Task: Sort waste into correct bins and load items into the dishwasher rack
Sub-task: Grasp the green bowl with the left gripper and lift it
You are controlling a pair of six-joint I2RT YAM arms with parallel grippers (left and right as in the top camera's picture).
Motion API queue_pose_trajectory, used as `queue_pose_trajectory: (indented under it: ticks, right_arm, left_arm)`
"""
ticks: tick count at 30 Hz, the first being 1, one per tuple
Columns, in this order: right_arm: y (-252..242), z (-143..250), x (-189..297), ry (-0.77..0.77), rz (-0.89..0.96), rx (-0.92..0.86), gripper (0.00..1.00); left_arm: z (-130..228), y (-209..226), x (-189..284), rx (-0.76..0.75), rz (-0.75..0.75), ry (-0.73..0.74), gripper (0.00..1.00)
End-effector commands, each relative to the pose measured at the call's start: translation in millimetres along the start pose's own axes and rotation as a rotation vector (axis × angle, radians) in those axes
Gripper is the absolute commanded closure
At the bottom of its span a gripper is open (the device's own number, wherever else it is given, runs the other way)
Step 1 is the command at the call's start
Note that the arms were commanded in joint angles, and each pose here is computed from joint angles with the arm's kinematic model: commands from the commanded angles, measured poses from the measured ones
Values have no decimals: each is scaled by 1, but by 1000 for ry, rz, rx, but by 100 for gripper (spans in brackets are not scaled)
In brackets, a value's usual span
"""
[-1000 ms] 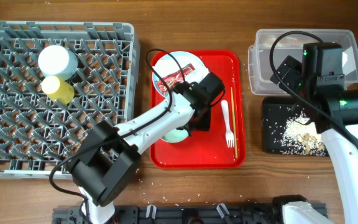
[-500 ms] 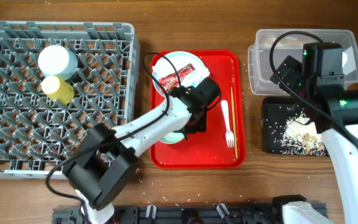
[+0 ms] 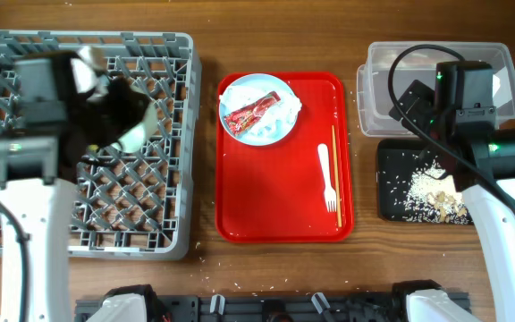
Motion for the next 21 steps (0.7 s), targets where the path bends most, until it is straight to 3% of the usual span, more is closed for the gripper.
queue_pose_trajectory:
  ticks: [1, 6, 12, 17, 21]
  right_arm:
    - [-1, -3, -2, -15, 18, 2, 0]
    - [-1, -3, -2, -15, 18, 2, 0]
    - [-1, -3, -2, -15, 18, 2, 0]
    - [-1, -3, -2, -15, 18, 3, 0]
    - [-1, -3, -2, -15, 18, 3, 0]
  left_arm:
    - [-21, 34, 10, 64, 259, 3, 96]
    - [-36, 97, 23, 148, 523, -78, 96]
    - [-29, 174, 10, 307, 714, -190, 96]
    - [-14, 209, 8, 451, 711, -216, 96]
    - [0, 220, 7, 436, 687, -249, 96]
Point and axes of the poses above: each gripper's point midway between its finger pads, its own x axis back along the fingers, its own y axis along the line the jaws close on, z = x × y, the point moved 6 cm from there along x, back along the fingers, and after that the axes turned 15 degrees about -x, right-handed, at the moved point
